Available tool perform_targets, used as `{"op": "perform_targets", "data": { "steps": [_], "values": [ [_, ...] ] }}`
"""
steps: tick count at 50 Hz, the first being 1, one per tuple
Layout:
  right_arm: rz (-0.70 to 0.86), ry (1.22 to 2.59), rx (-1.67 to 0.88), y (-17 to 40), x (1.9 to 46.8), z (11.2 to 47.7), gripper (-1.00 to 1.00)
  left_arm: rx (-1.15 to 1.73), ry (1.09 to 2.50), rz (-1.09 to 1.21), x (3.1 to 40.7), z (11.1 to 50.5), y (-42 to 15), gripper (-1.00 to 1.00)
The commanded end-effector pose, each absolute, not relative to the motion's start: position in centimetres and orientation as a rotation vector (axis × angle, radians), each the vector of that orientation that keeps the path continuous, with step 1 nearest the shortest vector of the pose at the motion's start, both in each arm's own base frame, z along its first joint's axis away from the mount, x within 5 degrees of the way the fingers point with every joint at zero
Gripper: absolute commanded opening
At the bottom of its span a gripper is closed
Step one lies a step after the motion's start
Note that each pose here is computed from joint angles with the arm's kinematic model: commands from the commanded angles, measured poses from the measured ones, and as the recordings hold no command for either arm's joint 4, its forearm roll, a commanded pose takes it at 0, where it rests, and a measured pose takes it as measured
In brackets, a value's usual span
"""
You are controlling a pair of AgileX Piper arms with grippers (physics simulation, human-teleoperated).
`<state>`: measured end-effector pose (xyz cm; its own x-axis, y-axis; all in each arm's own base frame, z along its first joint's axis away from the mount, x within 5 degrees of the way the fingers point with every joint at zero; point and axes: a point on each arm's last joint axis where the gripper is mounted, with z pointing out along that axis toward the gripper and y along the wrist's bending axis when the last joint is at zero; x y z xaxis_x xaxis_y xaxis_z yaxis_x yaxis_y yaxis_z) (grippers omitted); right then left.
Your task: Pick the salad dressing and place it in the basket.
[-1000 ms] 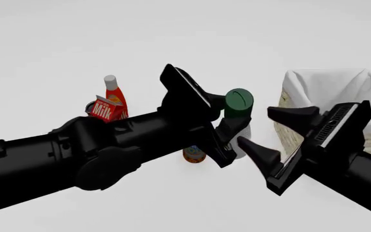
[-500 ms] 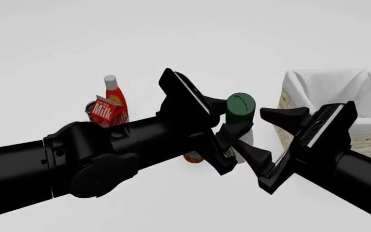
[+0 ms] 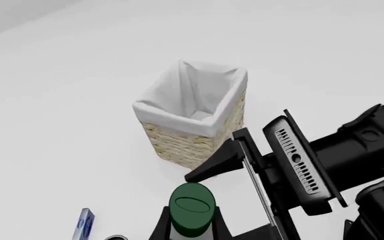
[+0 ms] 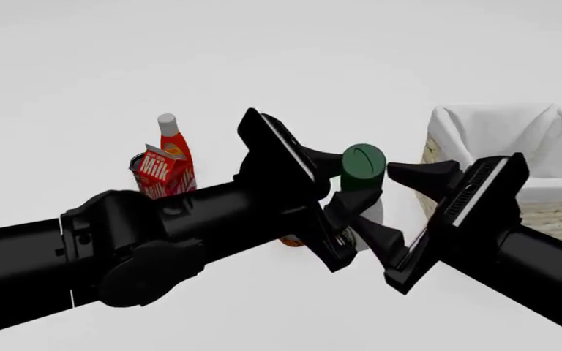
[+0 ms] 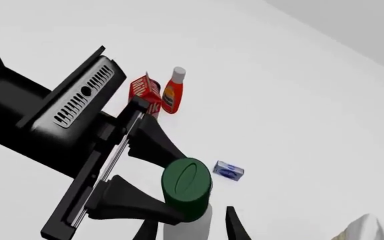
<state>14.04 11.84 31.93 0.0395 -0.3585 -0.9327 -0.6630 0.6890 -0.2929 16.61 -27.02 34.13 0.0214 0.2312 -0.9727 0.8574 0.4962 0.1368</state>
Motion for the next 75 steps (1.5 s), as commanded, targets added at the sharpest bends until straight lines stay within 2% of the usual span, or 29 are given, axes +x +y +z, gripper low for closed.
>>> {"op": "perform_targets", "data": {
  "steps": [1,22,23,51,52,75],
  "values": [
    [0.296,1.569,-0.858,12.1,14.2,32.0,1.0,0.997,1.495,-0.648,16.1,34.3,-27.1,-1.0],
    [0.304,1.566,-0.863,12.4,14.3,31.6,1.0,1.005,1.487,-0.663,15.5,34.6,-27.2,-1.0],
    [0.305,1.565,-0.863,12.4,14.3,31.6,-1.0,1.005,1.488,-0.665,15.5,34.7,-27.2,-1.0],
    [0.312,1.542,-0.888,12.6,13.9,31.6,-1.0,1.001,1.49,-0.655,15.8,34.5,-27.1,-1.0],
    [0.312,1.542,-0.888,12.6,13.9,31.6,-1.0,1.002,1.492,-0.652,15.9,34.4,-27.1,1.0],
    [0.32,1.546,-0.895,12.8,13.8,31.3,-1.0,0.981,1.486,-0.681,15.3,35.5,-26.7,1.0]
  ]
}}
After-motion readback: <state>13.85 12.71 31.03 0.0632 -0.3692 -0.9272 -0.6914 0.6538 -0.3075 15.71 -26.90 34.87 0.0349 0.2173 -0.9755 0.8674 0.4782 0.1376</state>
